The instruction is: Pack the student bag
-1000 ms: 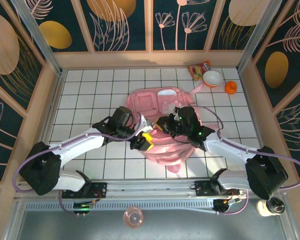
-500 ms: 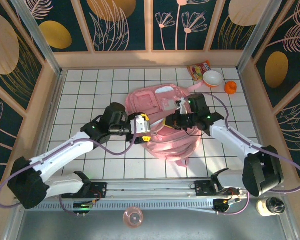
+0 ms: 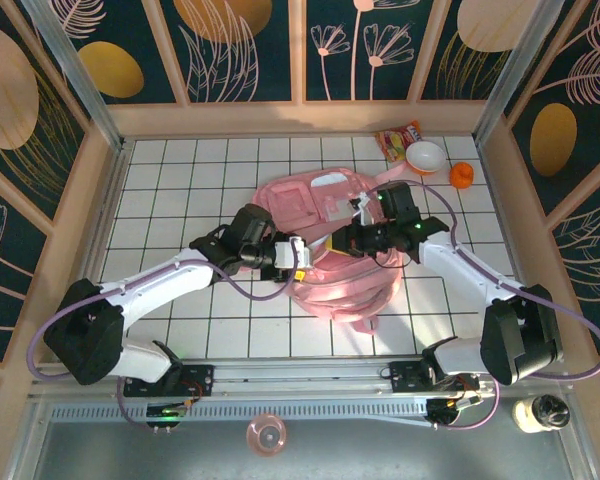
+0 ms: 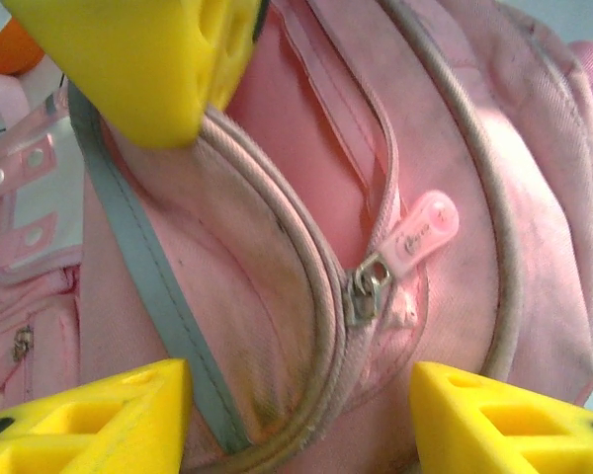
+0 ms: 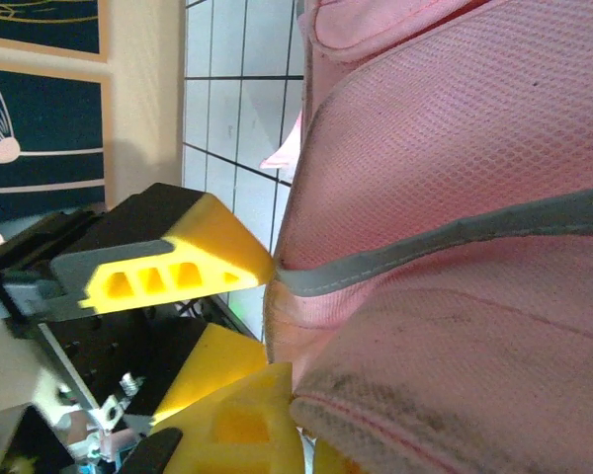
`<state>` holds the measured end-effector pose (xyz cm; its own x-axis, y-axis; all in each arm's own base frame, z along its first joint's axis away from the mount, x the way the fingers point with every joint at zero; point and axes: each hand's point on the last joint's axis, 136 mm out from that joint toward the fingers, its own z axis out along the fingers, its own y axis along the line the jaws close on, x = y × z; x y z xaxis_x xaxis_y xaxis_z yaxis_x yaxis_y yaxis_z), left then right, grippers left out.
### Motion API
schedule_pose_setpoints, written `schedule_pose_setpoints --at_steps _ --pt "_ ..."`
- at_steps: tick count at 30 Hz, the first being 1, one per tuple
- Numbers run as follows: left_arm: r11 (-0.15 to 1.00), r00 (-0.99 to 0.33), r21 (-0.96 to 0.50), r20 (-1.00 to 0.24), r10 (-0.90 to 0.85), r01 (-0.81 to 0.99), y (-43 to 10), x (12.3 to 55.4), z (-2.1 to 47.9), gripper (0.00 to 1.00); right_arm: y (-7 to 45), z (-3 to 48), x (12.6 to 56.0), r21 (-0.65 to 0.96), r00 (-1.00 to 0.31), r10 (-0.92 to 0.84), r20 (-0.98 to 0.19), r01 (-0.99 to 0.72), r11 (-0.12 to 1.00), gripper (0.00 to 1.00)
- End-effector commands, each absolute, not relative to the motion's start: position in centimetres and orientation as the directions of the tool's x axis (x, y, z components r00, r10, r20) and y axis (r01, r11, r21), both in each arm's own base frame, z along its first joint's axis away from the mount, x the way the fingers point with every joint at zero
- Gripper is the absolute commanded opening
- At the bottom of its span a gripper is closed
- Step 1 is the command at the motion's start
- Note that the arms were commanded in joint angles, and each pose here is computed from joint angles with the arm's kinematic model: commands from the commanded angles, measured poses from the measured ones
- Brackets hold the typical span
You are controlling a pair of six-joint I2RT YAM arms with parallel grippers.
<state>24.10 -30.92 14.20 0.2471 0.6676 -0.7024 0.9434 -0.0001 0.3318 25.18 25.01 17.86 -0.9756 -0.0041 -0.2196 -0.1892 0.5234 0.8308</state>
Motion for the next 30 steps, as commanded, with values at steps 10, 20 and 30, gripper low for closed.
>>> schedule_pose_setpoints --at_steps 10,20,30 --pt "0.085 0.186 0.293 -0.777 0.601 0.952 -29.6 22.1 16.4 0.00 26.4 21.6 26.6 0.850 -0.931 -0.052 -0.361 -0.352 0.393 0.00" --pt "0.239 0.097 0.238 -0.870 0.484 0.941 -28.9 21.8 19.6 0.00 25.9 23.4 28.5 0.768 -0.853 0.001 -0.521 -0.469 0.437 0.24" --pt "0.262 -0.015 0.089 -0.928 0.372 0.961 -30.4 21.6 20.6 0.00 20.9 23.1 23.3 0.517 -0.665 -0.040 -0.746 -0.616 0.594 0.50"
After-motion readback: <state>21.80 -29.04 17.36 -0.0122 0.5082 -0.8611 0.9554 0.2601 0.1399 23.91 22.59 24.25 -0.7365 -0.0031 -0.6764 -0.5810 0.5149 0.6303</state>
